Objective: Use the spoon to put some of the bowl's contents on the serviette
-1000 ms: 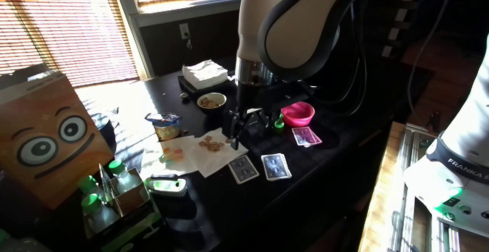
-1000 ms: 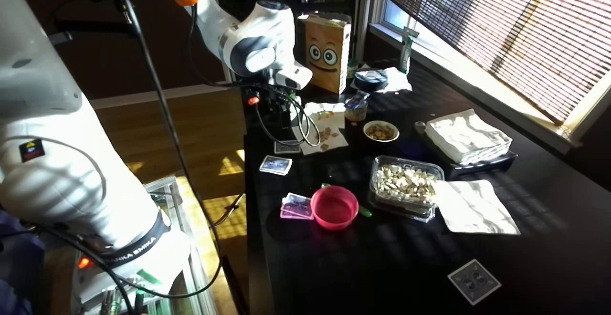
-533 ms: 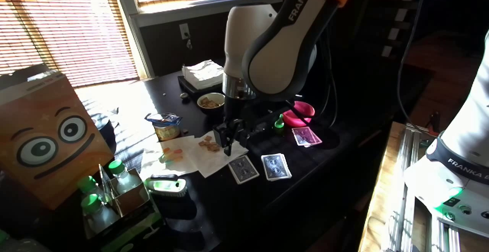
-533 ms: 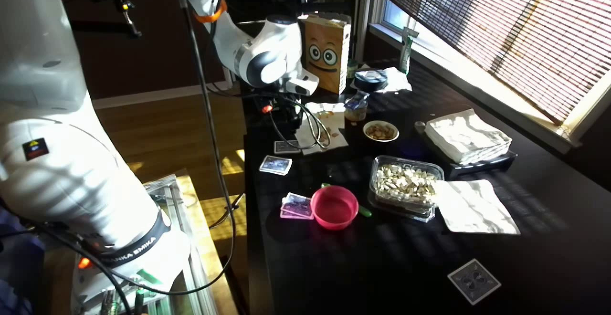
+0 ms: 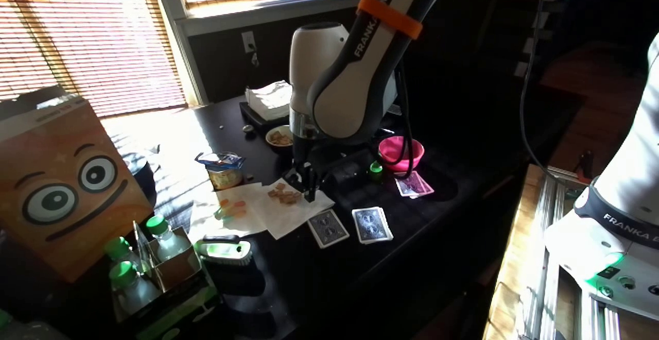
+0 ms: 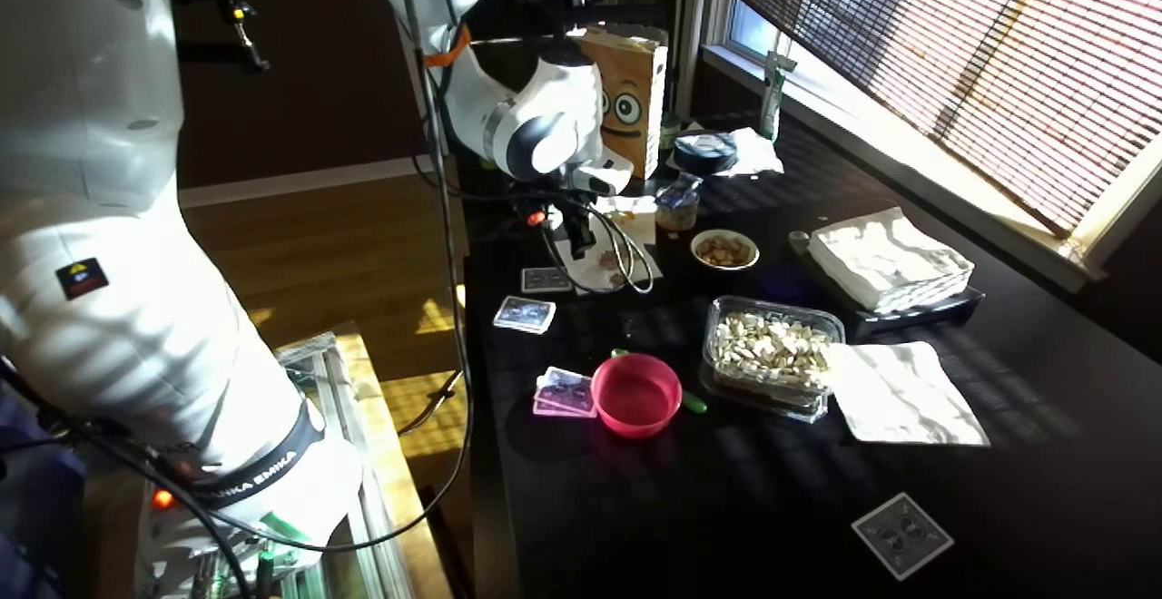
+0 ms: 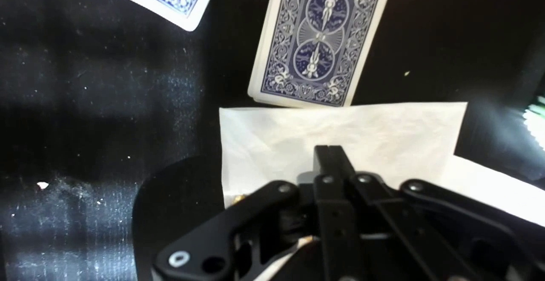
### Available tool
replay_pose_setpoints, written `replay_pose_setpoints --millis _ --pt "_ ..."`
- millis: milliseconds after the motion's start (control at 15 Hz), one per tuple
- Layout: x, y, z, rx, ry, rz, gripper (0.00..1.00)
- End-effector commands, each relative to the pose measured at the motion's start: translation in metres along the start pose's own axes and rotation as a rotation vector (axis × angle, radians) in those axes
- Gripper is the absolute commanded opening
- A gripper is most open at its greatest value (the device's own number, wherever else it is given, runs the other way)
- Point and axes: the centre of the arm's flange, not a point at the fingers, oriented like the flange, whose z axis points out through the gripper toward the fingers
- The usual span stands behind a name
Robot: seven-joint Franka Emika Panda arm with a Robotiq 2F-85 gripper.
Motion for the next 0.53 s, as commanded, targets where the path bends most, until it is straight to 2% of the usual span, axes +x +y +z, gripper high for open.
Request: replay_pose_setpoints --millis 0,467 --pt "0.016 -0.012 0.015 -0.033 0.004 0.025 0.0" --pt "0.026 -0.011 0.029 -0.06 -0.042 0.028 0.0"
